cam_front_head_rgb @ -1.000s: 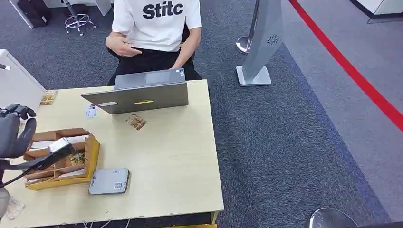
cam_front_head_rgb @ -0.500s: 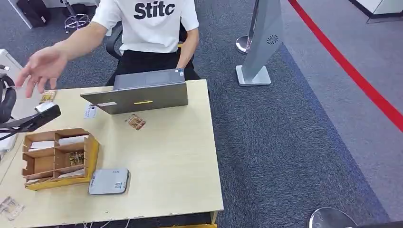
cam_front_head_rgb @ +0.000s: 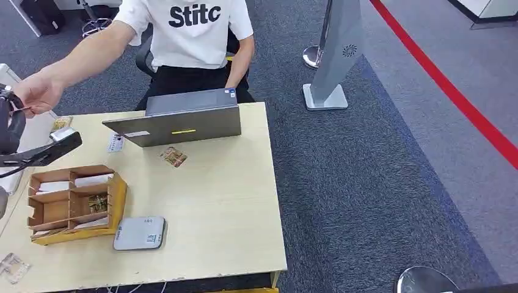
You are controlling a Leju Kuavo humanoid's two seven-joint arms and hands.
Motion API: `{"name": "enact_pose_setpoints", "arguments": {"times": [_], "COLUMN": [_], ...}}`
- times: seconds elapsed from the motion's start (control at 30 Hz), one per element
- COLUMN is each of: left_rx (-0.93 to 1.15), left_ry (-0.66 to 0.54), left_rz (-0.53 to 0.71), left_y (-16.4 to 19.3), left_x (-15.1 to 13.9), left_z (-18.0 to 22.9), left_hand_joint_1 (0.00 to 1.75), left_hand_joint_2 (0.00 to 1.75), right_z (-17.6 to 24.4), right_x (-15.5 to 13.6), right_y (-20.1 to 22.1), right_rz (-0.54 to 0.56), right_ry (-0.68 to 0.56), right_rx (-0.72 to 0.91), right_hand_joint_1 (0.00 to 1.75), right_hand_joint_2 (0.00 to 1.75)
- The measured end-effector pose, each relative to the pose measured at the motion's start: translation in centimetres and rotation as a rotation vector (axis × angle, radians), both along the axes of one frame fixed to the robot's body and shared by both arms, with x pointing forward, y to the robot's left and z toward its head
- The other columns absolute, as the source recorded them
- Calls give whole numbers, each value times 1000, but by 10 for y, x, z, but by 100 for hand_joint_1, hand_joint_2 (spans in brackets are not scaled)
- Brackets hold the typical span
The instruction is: Pass the card to the sensor for recognition and then transmit it.
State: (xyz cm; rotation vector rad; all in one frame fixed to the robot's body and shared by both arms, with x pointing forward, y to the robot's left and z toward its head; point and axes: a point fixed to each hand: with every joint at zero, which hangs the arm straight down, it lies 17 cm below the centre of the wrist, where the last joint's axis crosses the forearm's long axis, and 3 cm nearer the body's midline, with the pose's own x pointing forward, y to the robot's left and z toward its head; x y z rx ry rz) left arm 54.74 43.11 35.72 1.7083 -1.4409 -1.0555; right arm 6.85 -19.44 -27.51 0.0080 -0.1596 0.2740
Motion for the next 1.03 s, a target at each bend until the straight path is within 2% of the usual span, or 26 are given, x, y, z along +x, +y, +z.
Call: {"name": "enact_pose_setpoints", "arguments": {"times": [0.27,0.4,0.6,0.83,0.9,1.03], "left_rx": [-4,0,-20,-30,-60,-132], "left_ry": [-42,-97,-210,-234,-267,-323], "left_rz": [-28,-75,-165,-176,-184,-194], "left_y": [-11,-23,-36,-31,-26,-13], "left_x": [-2,-14,-63,-92,-114,-180], "left_z": [2,1,-8,-15,-20,-41], "left_hand_joint_1": [0,0,0,0,0,0], "left_hand_joint_2": [175,175,175,175,175,175], "right_z": [0,0,-1,-1,-1,-2], "right_x": [1,0,-4,-5,-7,-12], "right_y": [-1,-1,-1,-1,-1,0], "right_rz": [-3,-11,-33,-51,-61,-106], "right_ry": [-1,-2,1,5,9,9], "right_rx": [-4,-6,-10,-9,-9,-9], "right_hand_joint_1": [0,0,0,0,0,0], "right_hand_joint_2": [175,175,175,175,175,175]}}
